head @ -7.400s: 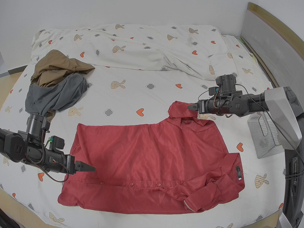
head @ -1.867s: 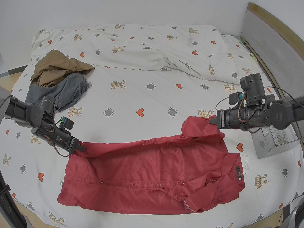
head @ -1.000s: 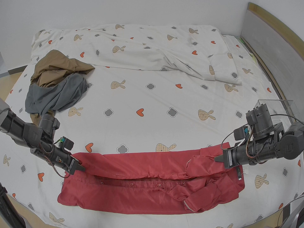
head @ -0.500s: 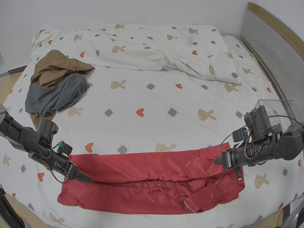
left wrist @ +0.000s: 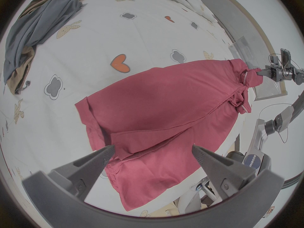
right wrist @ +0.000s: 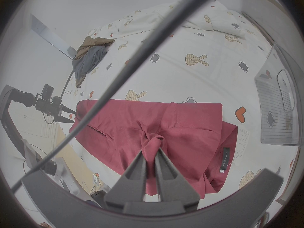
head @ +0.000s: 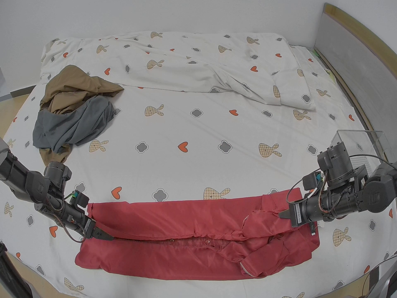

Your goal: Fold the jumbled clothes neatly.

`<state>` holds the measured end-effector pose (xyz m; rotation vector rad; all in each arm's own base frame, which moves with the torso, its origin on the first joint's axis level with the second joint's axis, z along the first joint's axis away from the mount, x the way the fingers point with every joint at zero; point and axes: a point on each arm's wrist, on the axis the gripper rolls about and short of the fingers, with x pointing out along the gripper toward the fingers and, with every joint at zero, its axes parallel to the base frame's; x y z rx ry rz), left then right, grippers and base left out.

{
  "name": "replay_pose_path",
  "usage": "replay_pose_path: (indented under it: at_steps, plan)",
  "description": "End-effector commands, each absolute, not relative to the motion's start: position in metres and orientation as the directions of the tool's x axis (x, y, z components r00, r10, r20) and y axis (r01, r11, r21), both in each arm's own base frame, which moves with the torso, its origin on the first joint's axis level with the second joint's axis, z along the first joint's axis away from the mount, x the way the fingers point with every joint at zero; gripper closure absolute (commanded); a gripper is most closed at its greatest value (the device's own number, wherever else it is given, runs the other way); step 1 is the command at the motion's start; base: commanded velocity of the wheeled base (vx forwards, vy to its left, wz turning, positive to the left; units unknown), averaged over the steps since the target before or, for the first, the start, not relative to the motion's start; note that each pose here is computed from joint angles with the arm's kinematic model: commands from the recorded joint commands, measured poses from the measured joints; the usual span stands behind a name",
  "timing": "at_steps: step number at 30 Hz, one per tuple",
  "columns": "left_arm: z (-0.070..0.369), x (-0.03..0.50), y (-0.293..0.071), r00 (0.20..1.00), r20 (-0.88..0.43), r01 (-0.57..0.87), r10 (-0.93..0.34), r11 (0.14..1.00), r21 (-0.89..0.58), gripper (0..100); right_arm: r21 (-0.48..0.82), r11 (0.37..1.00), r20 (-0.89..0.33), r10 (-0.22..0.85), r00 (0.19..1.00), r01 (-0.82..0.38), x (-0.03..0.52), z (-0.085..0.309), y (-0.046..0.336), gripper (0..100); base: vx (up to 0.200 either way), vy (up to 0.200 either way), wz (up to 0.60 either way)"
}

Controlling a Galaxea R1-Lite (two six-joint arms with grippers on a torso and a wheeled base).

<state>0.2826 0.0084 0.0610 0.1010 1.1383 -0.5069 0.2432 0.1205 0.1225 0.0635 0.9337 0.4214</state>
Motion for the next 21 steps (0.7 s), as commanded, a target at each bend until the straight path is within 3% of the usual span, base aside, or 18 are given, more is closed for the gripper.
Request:
replay_pose_path:
  at_steps: [1,6,11,13,14,21]
  plan:
    - [0.062,0.283,0.021,0.345,-0.887,0.395,-0.307,0.905,-0.16,0,0.232,0.916,-0.774,0.377,0.509,-0.327,0.24,0.12,0.121,100,0.0,0.0,0.0]
    - [0.085,0.28,0.02,0.418,-0.856,0.4,-0.305,0.907,-0.128,0,0.232,0.914,-0.772,0.381,0.509,-0.333,0.238,0.121,0.121,100,0.0,0.0,0.0]
    - [0.096,0.277,0.015,0.443,-0.824,0.412,-0.352,0.897,-0.162,0,0.232,0.914,-0.772,0.381,0.509,-0.333,0.238,0.121,0.121,100,0.0,0.0,0.0]
    - [0.099,0.277,0.014,0.454,-0.803,0.421,-0.385,0.887,-0.187,0,0.232,0.914,-0.773,0.381,0.508,-0.333,0.238,0.12,0.121,100,0.0,0.0,0.0]
    - [0.102,0.28,0.01,0.469,-0.754,0.441,-0.46,0.862,-0.251,0,0.233,0.914,-0.776,0.38,0.503,-0.331,0.238,0.119,0.121,100,0.0,0.0,0.0]
    - [0.084,0.278,-0.008,0.388,-0.76,0.467,-0.521,0.822,-0.326,0,0.233,0.911,-0.766,0.388,0.513,-0.34,0.239,0.123,0.124,100,0.0,0.0,0.0]
